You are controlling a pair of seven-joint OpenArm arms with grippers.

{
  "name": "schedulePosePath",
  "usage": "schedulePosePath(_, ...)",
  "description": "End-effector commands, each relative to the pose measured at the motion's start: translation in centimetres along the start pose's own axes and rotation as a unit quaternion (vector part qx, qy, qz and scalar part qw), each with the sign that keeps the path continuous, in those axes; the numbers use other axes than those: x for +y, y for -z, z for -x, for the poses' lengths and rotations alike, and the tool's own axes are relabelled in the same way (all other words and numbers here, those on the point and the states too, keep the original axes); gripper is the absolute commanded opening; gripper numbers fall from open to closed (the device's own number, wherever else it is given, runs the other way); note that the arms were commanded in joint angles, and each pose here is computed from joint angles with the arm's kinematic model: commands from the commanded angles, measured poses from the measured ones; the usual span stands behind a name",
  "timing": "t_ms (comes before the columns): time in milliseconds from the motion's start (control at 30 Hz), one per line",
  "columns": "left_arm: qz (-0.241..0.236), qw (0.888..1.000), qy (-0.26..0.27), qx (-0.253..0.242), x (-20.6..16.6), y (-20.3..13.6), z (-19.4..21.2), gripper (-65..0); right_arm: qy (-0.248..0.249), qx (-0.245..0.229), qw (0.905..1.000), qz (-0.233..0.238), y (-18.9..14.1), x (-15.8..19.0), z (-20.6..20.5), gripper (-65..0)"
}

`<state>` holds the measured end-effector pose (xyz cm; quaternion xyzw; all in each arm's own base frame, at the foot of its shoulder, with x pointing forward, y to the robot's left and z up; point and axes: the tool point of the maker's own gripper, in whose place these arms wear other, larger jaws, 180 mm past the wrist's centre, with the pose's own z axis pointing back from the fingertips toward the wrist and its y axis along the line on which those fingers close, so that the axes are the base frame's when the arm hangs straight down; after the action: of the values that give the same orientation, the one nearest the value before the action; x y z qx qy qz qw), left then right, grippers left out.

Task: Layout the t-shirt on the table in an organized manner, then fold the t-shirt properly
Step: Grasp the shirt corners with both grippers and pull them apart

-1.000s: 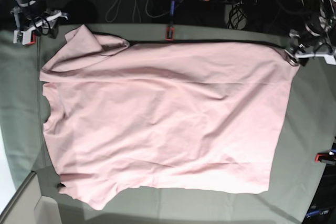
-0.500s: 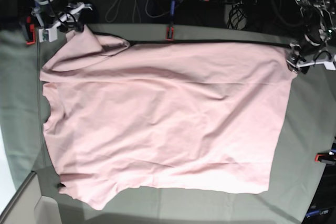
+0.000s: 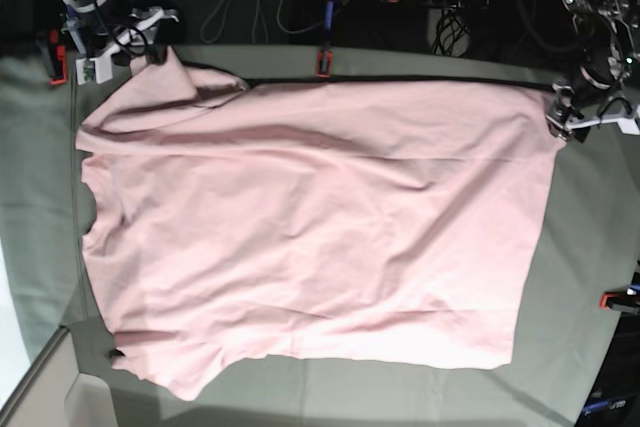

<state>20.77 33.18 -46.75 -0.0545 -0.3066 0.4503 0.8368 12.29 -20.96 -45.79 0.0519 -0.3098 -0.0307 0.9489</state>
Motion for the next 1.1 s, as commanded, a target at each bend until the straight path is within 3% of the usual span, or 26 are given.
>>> schedulePosePath(0,-0.006,1.000,-0.002,0.017,0.4,0.0,0.6,-22.8,-0.005,-0.019,0.9998,0.002,-0.4,-0.4,-1.0,-28.0)
schedulePosePath(333,-0.006,1.000,-0.002,0.017,0.4,0.0,0.6,-22.8,-0.011,-0.040,0.9991,0.005,-1.0,0.3,-2.4,-27.8)
schedulePosePath(633,-0.006,1.000,-0.002,0.017,0.4,0.0,0.6,-22.8,0.016,-0.007,0.9998,-0.012,0.1,1.1,0.4,-27.8)
schedulePosePath(1067,-0.006,1.000,-0.002,0.018,0.4,-0.1,0.7,-22.8,0.003,-0.018,0.9989,-0.044,1.3,3.4,-0.9,-28.0)
